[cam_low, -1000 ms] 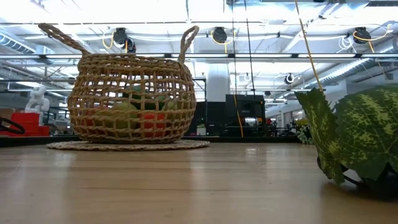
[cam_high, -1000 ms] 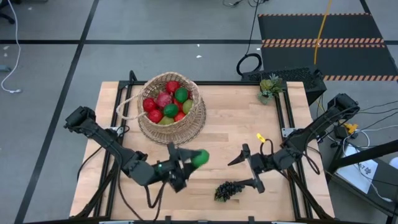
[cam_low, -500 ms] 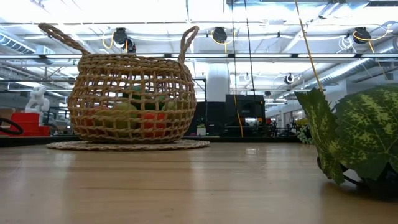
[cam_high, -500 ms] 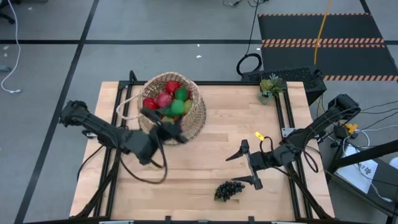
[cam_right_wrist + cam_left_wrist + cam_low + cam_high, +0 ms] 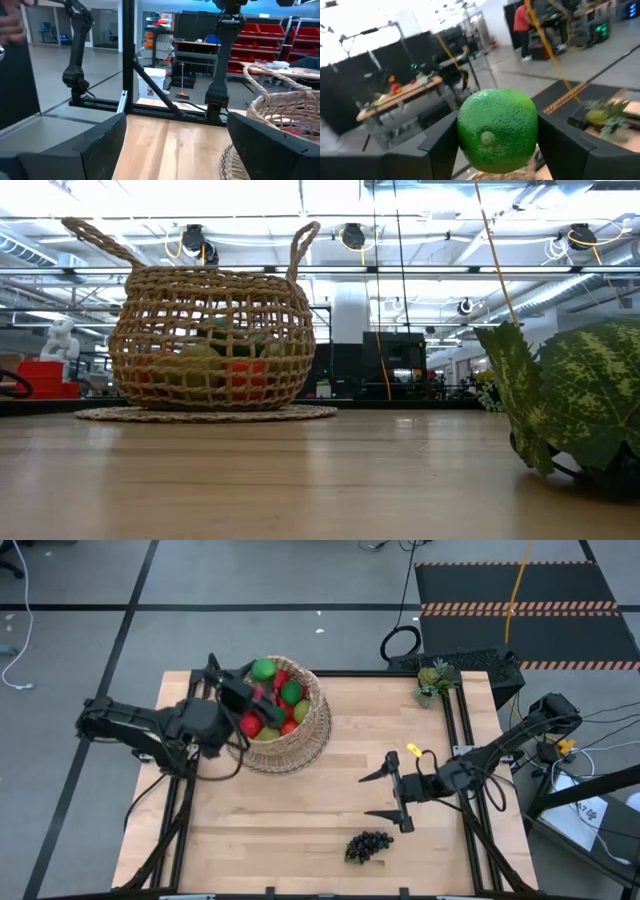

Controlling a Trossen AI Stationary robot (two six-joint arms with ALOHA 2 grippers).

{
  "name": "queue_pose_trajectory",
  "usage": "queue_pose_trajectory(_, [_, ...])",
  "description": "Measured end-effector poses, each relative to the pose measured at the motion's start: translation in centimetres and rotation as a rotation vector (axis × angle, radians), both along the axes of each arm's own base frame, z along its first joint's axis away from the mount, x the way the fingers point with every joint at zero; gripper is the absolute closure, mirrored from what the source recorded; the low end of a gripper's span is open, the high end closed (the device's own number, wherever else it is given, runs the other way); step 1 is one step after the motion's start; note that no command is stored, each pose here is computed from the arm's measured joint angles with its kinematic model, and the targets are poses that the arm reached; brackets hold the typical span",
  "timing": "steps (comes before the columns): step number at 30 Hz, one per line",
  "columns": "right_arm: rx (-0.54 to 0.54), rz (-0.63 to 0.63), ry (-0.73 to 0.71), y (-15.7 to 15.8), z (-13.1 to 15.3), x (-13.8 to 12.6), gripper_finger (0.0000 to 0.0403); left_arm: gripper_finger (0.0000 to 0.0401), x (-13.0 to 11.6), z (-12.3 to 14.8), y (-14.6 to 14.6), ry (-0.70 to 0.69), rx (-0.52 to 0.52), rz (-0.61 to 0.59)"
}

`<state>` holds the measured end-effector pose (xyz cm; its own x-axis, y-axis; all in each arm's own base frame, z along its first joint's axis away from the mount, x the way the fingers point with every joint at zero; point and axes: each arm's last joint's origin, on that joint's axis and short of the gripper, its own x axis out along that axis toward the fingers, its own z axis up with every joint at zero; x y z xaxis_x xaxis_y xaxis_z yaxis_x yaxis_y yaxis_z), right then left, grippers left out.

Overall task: Build produce basket
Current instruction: Put the lime into the basket

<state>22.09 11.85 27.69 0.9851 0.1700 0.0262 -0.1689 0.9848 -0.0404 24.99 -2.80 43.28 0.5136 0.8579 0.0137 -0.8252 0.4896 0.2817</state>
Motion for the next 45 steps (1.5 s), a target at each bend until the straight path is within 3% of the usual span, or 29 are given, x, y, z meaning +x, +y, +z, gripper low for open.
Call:
queue_pose_trajectory(4, [0.008,-0.004,0.004,-0.1,0.0,0.1,0.0064,0.0158,-0.9,-1.0,2.3,0.027,-0.058,0.055])
queue_pose_trajectory(9, [0.000,-0.004,0.015,-0.1,-0.2,0.1,0.0064,0.0158,-1.3,-3.5,5.3,0.072,-0.282,-0.027])
queue_pose_trajectory(14, [0.000,-0.004,0.016,-0.1,-0.2,0.1,0.0064,0.0158,-1.1,-6.5,7.8,0.207,-0.442,0.073])
queue_pose_trajectory(22, [-0.001,-0.005,0.017,-0.1,-0.2,0.1,0.0064,0.0158,0.3,-9.8,10.0,0.301,-0.614,0.161])
queue_pose_trajectory(34, [-0.008,-0.005,0.029,-0.1,-0.3,0.1,0.0064,0.0158,2.3,-13.9,13.3,0.285,-0.741,0.366])
queue_pose_trajectory(45, [-0.012,-0.003,0.052,-0.1,-0.5,0.0,0.0064,0.0158,3.3,-16.9,15.6,0.333,-0.825,0.448])
